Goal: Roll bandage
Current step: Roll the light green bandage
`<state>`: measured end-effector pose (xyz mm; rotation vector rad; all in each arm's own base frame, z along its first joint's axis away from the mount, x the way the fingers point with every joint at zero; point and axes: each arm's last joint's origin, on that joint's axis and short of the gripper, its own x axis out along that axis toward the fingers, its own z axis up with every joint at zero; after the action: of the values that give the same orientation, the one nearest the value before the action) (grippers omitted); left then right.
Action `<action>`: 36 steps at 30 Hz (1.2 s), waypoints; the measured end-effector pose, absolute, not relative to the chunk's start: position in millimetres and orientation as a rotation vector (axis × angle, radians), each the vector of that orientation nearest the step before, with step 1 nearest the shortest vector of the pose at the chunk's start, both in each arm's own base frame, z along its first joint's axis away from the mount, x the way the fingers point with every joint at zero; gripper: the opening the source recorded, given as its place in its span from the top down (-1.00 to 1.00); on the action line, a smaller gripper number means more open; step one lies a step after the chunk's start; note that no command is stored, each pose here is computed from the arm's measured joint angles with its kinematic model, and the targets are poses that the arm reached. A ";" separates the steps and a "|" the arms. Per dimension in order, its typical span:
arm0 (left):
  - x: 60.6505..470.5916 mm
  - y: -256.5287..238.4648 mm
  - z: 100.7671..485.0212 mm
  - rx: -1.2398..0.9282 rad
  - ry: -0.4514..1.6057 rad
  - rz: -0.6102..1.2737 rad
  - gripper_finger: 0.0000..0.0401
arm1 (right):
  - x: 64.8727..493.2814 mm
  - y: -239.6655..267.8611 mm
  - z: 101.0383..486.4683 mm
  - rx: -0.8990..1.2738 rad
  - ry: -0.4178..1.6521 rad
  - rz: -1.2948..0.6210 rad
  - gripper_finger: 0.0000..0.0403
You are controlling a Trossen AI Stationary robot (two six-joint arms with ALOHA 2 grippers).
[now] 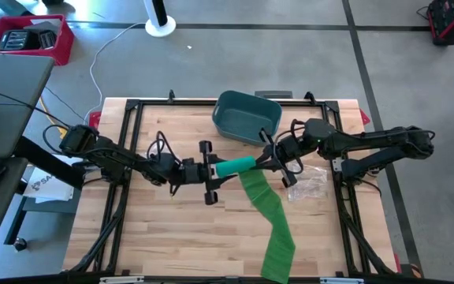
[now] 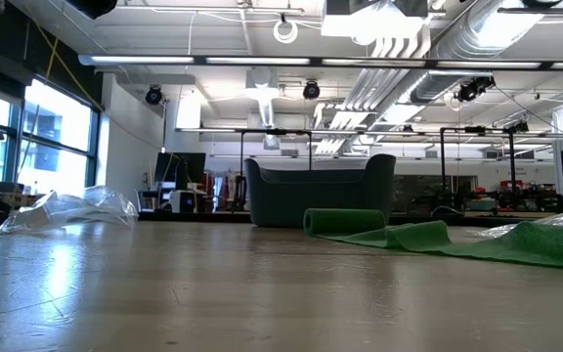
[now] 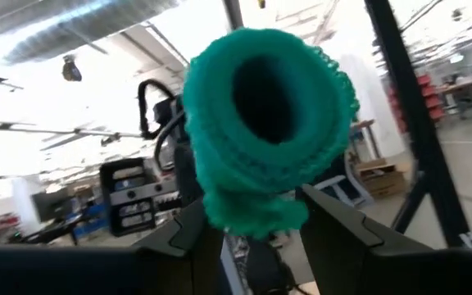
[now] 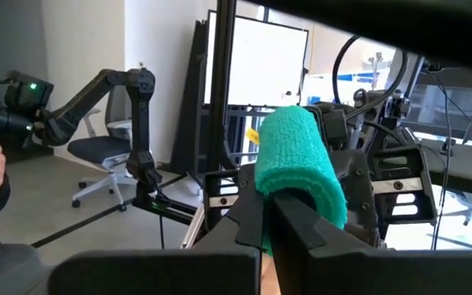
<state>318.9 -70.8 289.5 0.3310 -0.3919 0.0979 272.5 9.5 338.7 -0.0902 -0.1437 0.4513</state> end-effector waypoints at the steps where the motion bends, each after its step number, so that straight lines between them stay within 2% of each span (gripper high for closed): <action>1: 318.7 -70.3 289.9 0.326 -0.393 0.114 0.27 | 272.5 9.5 338.5 -0.090 -0.141 0.451 1.00; 6: 318.8 -69.0 290.2 0.324 -0.393 0.129 0.37 | 272.6 9.4 337.5 -0.087 -0.131 0.452 1.00; 15: 319.9 -68.1 288.0 0.339 -0.366 0.136 0.82 | 272.6 9.6 337.2 -0.087 -0.128 0.455 1.00; 19: 320.4 -67.9 286.6 0.342 -0.349 0.144 0.95 | 272.6 9.6 337.3 -0.087 -0.129 0.455 1.00; 36: 321.7 -65.9 283.3 0.345 -0.302 0.183 0.99 | 272.2 9.4 340.9 -0.104 -0.168 0.448 1.00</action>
<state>321.7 -65.9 283.3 0.3453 -0.3021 0.1827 272.2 9.4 340.9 -0.1040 -0.1683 0.4484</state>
